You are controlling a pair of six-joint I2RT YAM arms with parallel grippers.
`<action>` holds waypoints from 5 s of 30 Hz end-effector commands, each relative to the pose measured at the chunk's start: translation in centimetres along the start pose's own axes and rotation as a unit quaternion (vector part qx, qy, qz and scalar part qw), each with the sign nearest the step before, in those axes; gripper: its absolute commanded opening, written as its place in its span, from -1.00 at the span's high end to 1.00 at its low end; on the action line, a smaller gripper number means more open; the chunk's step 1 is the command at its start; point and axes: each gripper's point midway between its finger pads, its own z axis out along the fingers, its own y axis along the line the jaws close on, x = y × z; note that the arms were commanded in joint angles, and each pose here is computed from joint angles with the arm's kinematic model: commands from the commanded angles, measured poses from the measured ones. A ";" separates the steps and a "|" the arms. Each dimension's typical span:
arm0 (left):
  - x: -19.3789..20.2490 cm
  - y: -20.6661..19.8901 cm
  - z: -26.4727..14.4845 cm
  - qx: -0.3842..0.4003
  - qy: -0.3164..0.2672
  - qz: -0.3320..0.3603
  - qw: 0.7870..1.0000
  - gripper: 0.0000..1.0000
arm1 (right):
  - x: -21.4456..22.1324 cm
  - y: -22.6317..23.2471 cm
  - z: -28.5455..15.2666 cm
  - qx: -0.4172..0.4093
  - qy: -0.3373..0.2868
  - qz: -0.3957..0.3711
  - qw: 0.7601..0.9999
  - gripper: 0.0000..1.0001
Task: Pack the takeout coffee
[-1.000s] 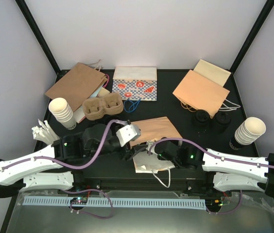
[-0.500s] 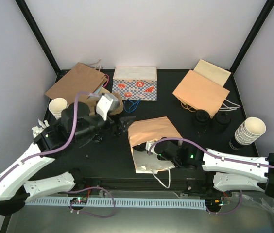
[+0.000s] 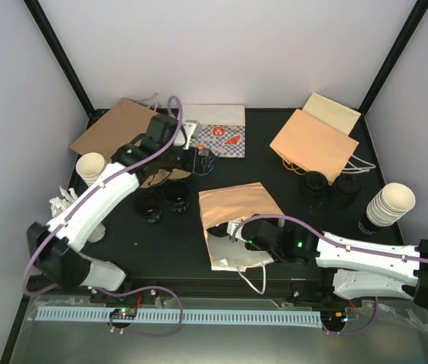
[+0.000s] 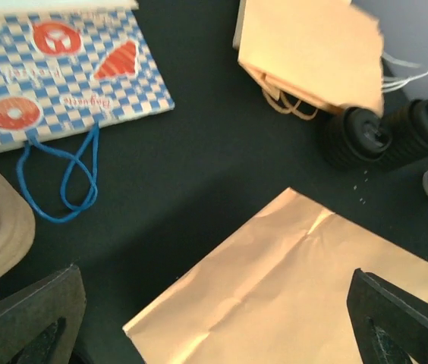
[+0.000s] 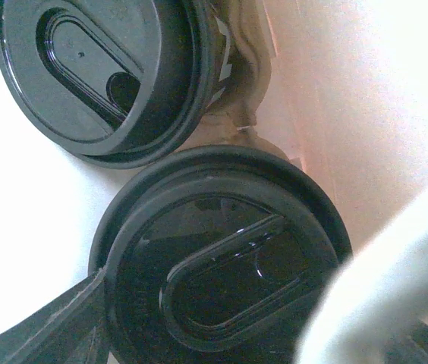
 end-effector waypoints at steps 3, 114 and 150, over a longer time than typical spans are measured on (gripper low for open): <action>-2.1 -0.3 4.1 0.023 0.034 0.008 0.999 -0.81 | -1.0 -0.6 -0.4 -0.002 -0.020 0.026 0.999 -0.03; 14.5 -2.7 22.7 0.200 0.324 -0.026 0.924 0.79 | -0.9 -1.6 4.7 0.038 -0.001 0.097 0.995 -0.01; 14.6 -3.2 22.1 0.207 0.329 -0.017 0.921 0.80 | 6.3 3.7 6.4 -0.046 0.158 -0.089 0.982 -0.13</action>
